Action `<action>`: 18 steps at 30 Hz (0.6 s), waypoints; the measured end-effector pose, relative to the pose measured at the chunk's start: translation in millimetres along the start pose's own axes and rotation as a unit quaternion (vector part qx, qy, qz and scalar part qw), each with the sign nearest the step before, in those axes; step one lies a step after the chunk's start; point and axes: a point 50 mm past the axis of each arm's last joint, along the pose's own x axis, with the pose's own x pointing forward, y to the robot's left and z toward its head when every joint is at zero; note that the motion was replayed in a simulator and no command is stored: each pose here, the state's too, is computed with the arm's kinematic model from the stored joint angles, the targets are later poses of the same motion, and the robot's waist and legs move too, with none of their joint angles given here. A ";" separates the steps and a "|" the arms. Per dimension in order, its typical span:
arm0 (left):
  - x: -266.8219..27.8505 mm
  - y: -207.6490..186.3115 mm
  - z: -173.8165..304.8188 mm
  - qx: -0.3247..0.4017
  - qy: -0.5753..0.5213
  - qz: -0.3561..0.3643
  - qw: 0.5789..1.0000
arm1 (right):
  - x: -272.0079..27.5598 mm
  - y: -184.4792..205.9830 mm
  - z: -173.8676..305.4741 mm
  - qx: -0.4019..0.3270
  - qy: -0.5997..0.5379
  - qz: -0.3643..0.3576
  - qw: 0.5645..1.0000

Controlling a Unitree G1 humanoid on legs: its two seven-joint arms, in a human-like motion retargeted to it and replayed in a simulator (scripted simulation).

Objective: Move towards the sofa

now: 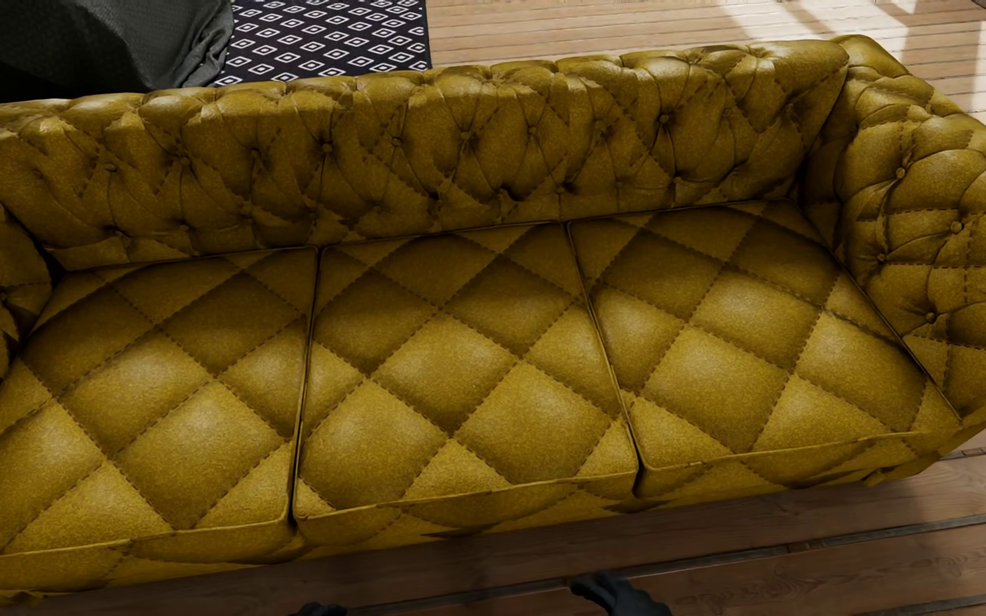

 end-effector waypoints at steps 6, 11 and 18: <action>4.7 0.1 10.4 0.012 -0.012 -0.006 1.000 | -13.9 20.2 -22.4 -0.007 0.073 -0.035 0.997; 3.8 -1.2 7.3 -0.014 -0.004 0.004 1.000 | -11.5 21.8 -15.1 -0.023 0.067 -0.028 0.997; 4.6 -6.1 -3.0 0.018 0.022 -0.021 0.999 | -2.3 -14.8 19.6 0.020 -0.023 -0.094 0.995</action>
